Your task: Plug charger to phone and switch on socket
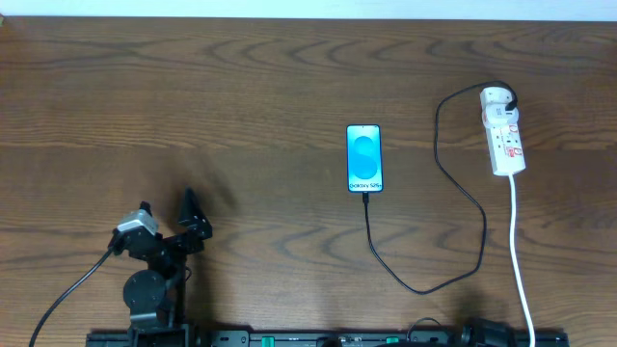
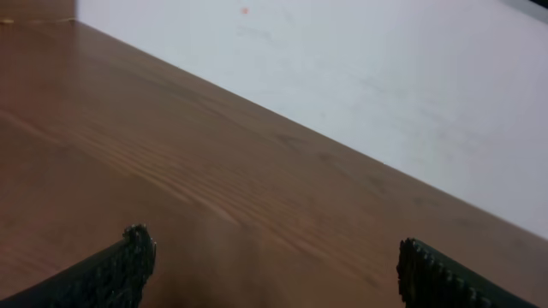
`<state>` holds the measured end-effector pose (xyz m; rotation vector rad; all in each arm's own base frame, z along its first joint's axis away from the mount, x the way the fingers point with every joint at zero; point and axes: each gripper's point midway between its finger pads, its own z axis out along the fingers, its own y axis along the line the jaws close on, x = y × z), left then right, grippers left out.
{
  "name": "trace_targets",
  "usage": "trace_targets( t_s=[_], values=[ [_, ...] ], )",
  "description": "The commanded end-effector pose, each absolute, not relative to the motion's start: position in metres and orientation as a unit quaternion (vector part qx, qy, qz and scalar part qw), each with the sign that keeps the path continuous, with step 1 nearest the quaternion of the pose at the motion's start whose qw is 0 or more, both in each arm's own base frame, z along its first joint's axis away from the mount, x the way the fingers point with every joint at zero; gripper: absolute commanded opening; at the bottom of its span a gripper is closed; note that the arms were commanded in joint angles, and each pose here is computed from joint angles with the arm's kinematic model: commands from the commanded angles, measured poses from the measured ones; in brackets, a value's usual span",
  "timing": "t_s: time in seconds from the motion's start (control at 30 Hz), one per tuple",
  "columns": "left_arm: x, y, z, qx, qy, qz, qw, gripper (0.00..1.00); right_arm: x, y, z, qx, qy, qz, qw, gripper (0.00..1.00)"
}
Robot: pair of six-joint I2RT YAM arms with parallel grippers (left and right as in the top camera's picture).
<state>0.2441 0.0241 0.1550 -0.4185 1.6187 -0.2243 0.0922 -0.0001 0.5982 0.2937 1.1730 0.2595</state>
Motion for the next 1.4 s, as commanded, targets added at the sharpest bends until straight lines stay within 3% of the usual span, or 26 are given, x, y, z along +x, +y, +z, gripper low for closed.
trace_targets(
  t_s=[0.0,0.5,0.7,0.83,0.97,1.37],
  values=[
    [0.244,0.008,0.143,-0.106,0.744,-0.088,0.654,0.92,0.084,0.003,0.593,0.131,0.535,0.129,0.824,0.06],
    [0.246,0.005,0.110,-0.071,0.794,-0.060,0.601,0.92,0.031,0.015,0.569,0.087,0.419,0.128,0.895,0.13],
    [0.244,0.006,0.089,-0.076,0.821,-0.059,0.563,0.92,0.033,0.014,0.558,0.072,0.381,0.127,0.913,0.30],
    [0.244,0.005,0.083,-0.077,0.828,-0.059,0.553,0.92,0.032,0.014,0.553,0.068,0.369,0.127,0.918,0.34],
    [0.243,0.005,0.081,-0.078,0.831,-0.059,0.548,0.93,0.019,0.017,0.551,0.061,0.348,0.125,0.927,0.44],
    [0.243,0.005,0.081,-0.078,0.831,-0.059,0.548,0.93,-0.010,0.023,0.551,0.053,0.309,0.110,0.943,0.54]
  ],
)
